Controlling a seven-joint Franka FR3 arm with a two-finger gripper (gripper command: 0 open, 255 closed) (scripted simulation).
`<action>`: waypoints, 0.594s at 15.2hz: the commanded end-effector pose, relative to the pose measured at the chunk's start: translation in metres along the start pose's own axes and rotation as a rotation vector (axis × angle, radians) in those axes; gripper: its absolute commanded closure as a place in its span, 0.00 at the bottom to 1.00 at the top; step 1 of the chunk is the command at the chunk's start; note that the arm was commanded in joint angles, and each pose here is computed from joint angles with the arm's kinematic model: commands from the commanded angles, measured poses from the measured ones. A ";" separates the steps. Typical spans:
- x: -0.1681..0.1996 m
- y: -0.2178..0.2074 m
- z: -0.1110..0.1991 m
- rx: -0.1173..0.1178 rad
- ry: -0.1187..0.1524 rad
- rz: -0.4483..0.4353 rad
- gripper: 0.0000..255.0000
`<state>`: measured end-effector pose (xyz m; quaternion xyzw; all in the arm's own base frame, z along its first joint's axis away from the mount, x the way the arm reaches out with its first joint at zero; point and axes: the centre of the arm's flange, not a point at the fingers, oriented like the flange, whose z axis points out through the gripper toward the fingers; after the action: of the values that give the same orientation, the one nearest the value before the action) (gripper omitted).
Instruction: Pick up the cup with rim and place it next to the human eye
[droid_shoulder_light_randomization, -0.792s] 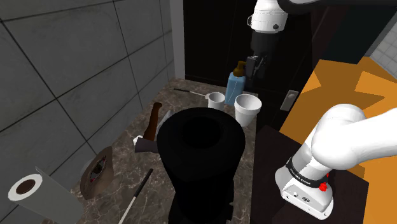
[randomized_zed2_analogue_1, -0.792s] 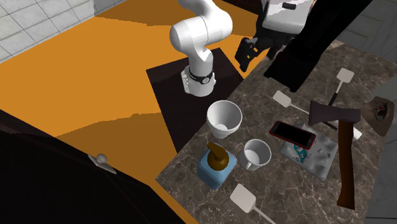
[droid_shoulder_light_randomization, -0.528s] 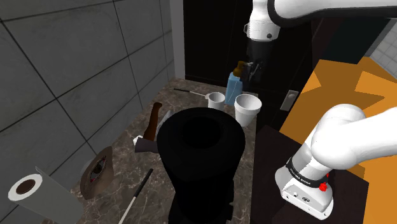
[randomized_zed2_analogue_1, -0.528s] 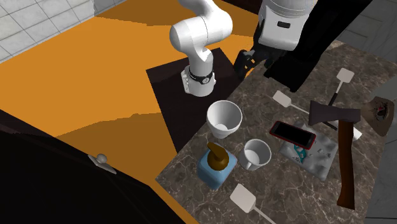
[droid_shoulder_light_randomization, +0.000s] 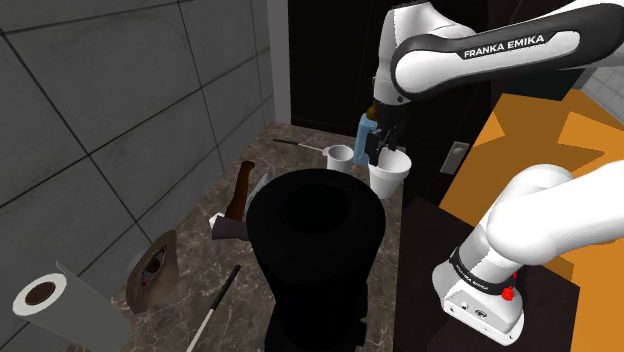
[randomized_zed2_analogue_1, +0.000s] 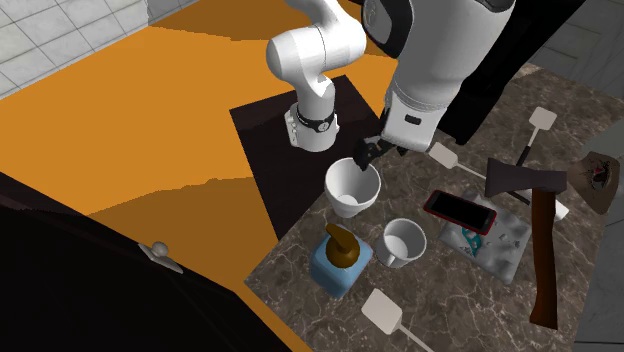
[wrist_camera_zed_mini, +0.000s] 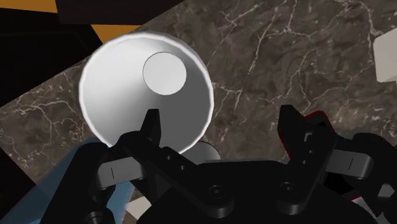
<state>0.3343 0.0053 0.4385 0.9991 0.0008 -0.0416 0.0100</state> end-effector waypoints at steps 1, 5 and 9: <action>0.005 0.003 0.017 -0.005 0.002 0.006 0.00; 0.005 0.003 0.038 -0.005 0.002 0.006 0.00; 0.005 0.003 0.052 -0.005 0.002 0.006 0.00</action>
<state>0.3350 0.0012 0.3883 0.9991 -0.0023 -0.0408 0.0126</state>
